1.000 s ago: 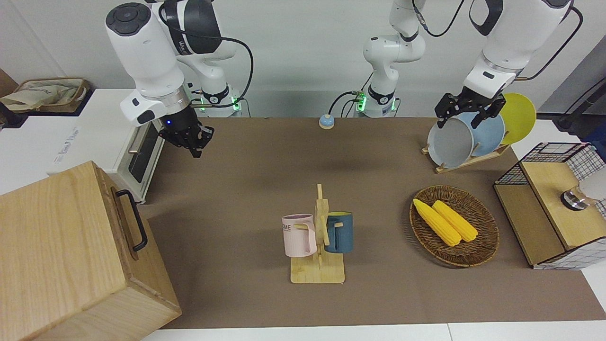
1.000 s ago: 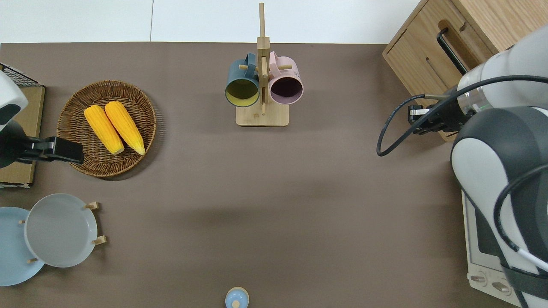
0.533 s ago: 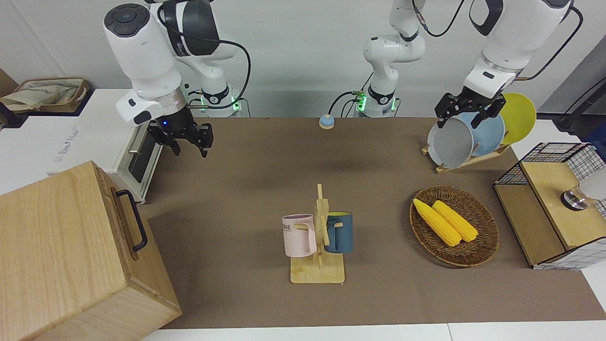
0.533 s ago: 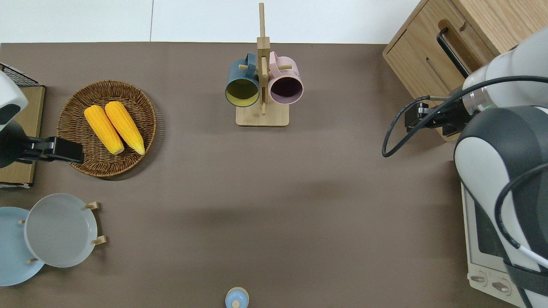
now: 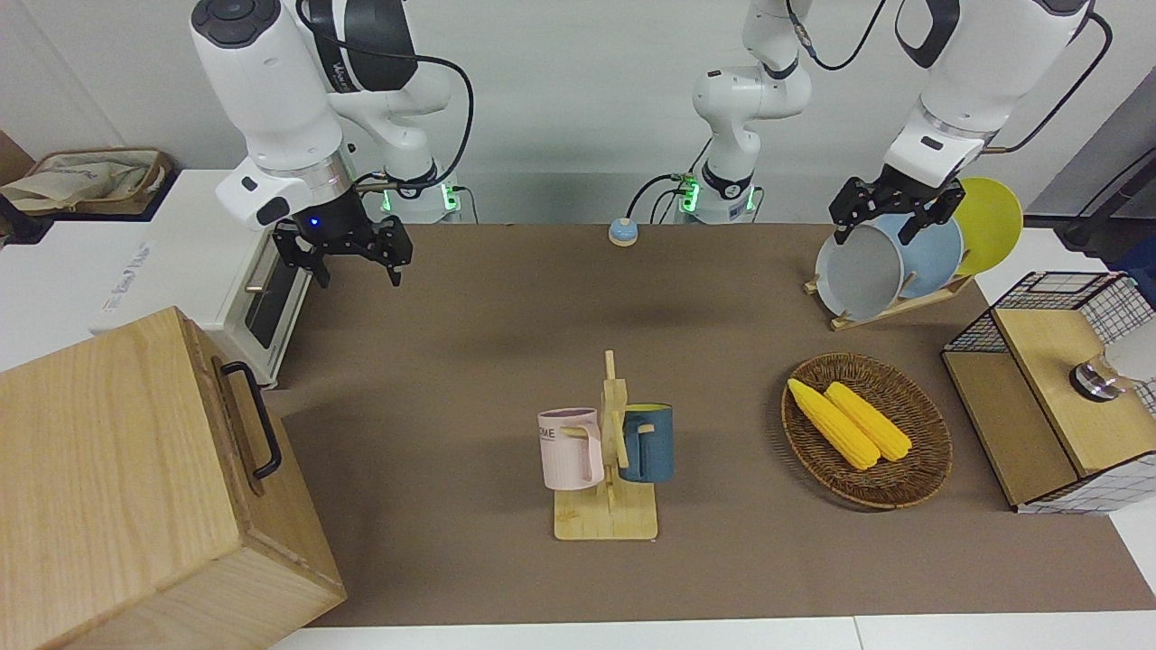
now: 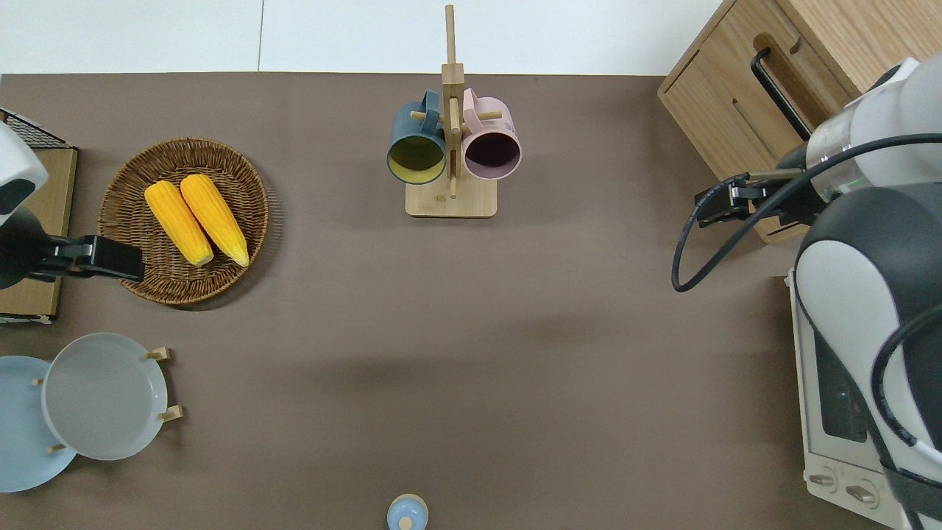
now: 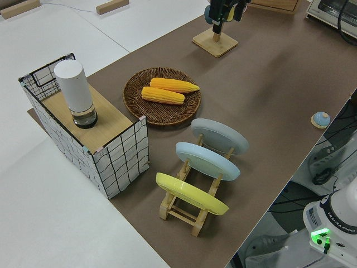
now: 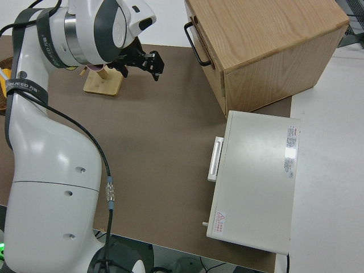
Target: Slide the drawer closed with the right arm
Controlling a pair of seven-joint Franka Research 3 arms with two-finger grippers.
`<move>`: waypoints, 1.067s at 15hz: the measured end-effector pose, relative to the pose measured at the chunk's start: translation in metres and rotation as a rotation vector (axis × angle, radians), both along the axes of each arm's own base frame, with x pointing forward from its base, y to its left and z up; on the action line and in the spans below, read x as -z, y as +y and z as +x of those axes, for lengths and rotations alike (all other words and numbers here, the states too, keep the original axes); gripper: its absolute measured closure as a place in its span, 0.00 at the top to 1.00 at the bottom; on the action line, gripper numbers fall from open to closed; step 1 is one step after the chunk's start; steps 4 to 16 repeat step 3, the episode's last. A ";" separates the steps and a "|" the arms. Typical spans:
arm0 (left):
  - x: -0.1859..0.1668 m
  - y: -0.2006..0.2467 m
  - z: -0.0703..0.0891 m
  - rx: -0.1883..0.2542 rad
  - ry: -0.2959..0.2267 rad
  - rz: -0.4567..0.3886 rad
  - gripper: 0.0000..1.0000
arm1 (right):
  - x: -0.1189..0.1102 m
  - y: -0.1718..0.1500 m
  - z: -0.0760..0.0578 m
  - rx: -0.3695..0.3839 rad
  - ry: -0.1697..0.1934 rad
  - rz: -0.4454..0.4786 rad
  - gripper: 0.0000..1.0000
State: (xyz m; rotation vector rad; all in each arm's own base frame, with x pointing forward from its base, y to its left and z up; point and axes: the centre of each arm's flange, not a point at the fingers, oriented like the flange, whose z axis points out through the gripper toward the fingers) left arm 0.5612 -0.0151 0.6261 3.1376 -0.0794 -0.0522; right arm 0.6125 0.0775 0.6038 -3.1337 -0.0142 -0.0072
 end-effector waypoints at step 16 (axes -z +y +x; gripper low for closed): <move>0.000 0.000 0.000 0.000 0.000 0.000 1.00 | 0.000 -0.002 0.000 -0.033 -0.001 -0.001 0.99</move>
